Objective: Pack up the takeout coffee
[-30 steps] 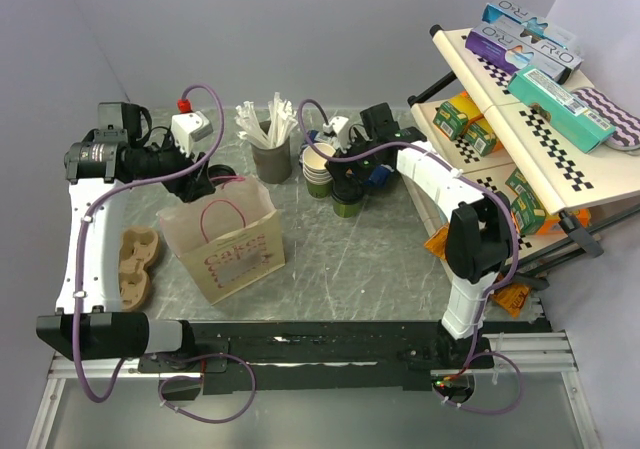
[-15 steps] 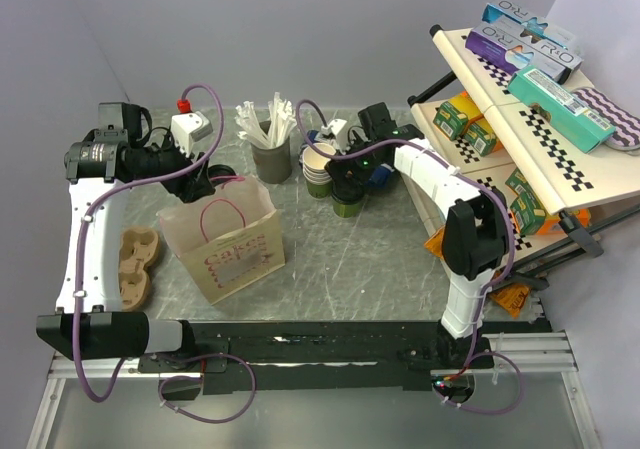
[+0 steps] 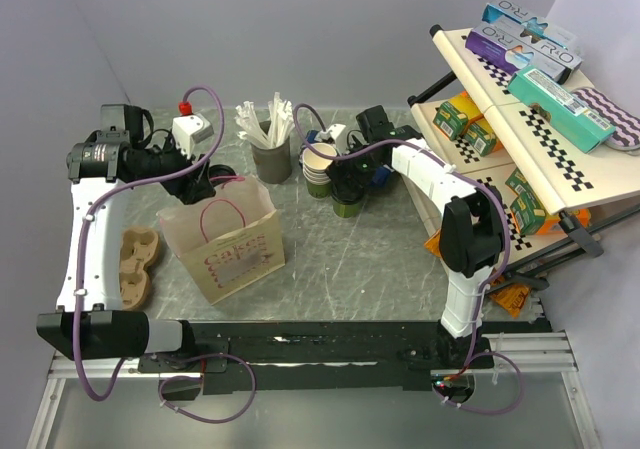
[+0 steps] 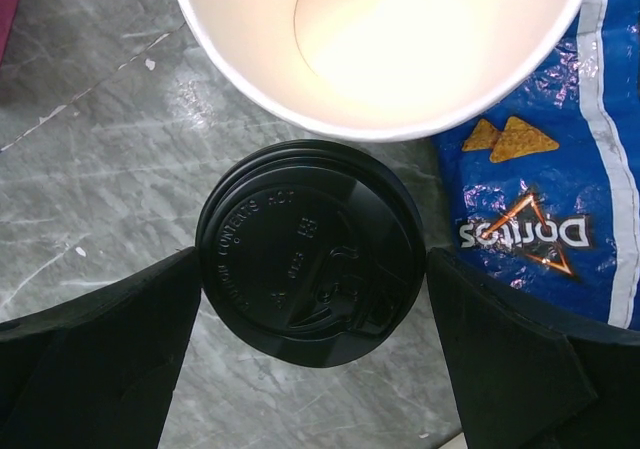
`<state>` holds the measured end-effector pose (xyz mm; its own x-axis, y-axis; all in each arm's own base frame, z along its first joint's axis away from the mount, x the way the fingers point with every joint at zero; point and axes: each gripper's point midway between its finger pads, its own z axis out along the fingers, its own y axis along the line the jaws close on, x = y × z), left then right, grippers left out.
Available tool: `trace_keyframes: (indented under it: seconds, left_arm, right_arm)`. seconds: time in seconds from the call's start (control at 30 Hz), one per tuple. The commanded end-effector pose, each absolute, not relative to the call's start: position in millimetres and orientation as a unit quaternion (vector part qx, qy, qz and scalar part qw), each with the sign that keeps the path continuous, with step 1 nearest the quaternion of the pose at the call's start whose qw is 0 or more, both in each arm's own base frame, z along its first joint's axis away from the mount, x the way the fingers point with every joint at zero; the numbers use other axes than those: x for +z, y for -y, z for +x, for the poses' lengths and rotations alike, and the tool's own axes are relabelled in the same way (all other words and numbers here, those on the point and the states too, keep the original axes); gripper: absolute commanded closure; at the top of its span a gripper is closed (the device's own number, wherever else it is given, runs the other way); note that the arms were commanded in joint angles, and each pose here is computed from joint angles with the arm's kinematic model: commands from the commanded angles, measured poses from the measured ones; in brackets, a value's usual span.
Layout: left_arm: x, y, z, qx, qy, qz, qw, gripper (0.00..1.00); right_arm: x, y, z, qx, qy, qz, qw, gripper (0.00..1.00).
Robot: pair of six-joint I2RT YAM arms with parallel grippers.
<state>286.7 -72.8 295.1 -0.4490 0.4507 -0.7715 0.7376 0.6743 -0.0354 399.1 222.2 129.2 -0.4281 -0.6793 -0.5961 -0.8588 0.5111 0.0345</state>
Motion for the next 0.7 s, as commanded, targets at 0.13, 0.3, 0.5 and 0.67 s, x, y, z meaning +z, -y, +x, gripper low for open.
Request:
trace_keyframes:
  seconds: [0.13,0.3,0.5,0.67]
  left_arm:
    - [300,75,282,-0.186,-0.827,0.357,0.392,0.31]
    - [299,74,280,-0.183,-0.829,0.355,0.392,0.32]
    - [309,73,279,-0.177,-0.825,0.357,0.400,0.31]
    - [316,69,277,-0.158,-0.823,0.362,0.408,0.31]
  right_arm:
    - [148,-227,404,0.162,-0.813,-0.480,0.288,0.10]
    - [145,-225,402,0.153,-0.811,-0.488,0.285,0.18]
    - [138,-224,398,0.150,-0.816,-0.489,0.270,0.24]
    - [139,-223,395,0.154,-0.816,-0.489,0.267,0.42]
